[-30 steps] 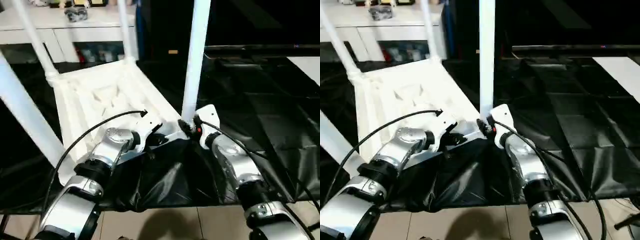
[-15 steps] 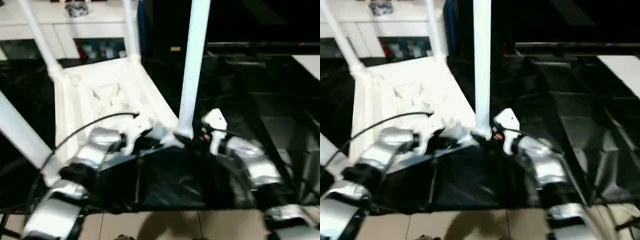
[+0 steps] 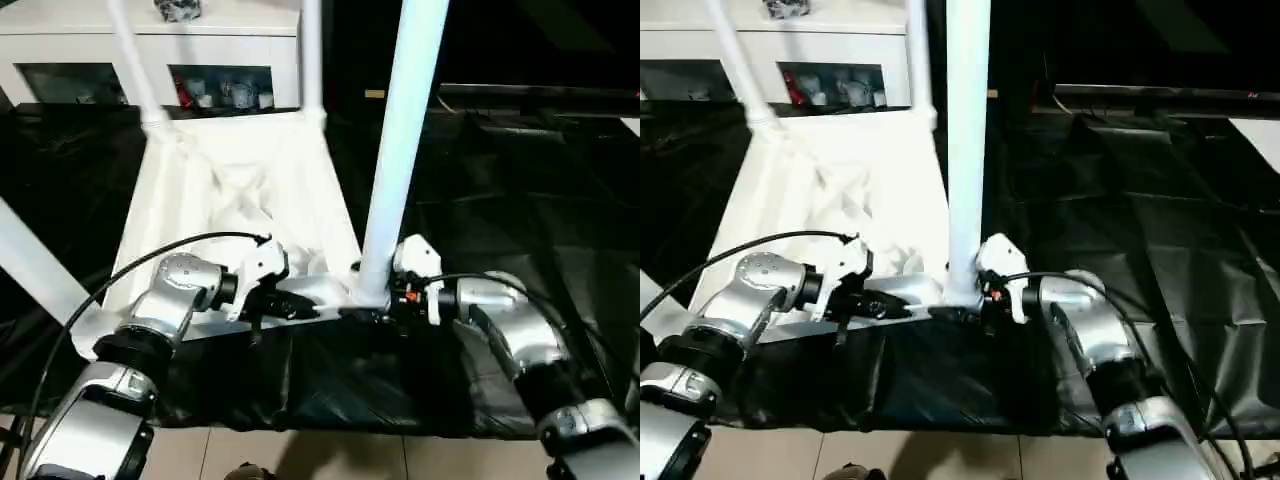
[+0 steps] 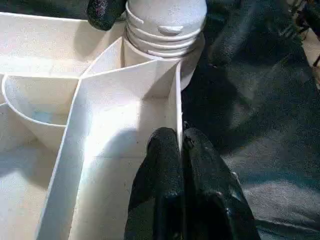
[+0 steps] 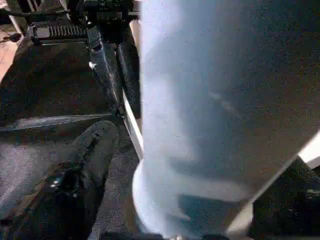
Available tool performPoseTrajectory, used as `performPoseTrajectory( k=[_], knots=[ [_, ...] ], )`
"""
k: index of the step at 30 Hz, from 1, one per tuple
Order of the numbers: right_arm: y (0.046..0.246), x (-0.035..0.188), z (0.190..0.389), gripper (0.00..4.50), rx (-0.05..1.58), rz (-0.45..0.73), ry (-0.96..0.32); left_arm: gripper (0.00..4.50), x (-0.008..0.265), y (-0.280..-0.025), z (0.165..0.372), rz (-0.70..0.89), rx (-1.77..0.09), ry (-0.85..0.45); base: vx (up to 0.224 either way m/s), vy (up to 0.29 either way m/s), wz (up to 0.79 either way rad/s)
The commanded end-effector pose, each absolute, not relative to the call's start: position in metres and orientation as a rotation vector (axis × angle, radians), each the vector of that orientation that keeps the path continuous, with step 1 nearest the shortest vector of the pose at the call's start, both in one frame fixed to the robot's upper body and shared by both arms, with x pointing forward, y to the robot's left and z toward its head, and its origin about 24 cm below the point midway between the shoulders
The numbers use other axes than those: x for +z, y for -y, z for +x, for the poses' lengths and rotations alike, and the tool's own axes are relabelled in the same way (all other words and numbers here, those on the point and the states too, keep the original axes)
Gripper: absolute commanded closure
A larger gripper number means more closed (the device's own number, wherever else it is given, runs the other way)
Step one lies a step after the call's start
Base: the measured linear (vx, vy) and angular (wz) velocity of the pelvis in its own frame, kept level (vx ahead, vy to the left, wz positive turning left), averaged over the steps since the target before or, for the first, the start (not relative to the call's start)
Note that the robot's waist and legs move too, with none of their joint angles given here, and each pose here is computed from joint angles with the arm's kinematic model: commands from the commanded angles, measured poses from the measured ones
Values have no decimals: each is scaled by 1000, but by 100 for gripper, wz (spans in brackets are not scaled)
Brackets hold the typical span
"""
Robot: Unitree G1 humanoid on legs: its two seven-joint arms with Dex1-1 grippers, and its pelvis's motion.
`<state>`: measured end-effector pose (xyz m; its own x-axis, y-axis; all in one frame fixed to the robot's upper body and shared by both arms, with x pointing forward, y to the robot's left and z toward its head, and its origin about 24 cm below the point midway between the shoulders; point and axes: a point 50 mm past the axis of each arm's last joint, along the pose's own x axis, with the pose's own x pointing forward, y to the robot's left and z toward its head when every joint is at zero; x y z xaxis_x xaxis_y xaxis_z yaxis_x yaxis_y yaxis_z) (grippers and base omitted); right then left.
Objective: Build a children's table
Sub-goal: Rotate leg to tighten
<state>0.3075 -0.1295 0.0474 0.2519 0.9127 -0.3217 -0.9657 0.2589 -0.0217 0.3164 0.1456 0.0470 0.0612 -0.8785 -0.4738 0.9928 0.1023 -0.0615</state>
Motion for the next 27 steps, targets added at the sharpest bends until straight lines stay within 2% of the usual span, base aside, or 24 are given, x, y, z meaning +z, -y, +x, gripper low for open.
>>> performPoseTrajectory(
  k=[1,6,11,13,17,20,23,27],
  knots=[
    [126,46,306,91,1348,-243,-292,450,50,-141,315,310,-1506,-424,0,0,0],
    [125,46,306,120,1370,-236,-296,450,50,-144,315,319,-1515,-432,0,0,0],
    [124,45,306,170,1383,-220,-301,450,49,-147,315,324,-1522,-449,0,0,0],
    [121,42,306,179,1353,-190,-294,450,48,-147,317,338,-1476,-450,0,0,0],
    [117,38,310,185,1204,-153,-265,450,45,-140,326,359,-1335,-461,0,0,0],
    [110,24,313,187,979,-123,-286,450,44,-124,335,314,-1189,-442,0,0,0],
    [97,15,311,187,858,-88,-306,450,43,-105,338,281,-1111,-431,0,0,0],
    [71,8,313,187,698,-38,-330,450,38,-70,331,241,-1079,-414,0,0,0]
  ],
)
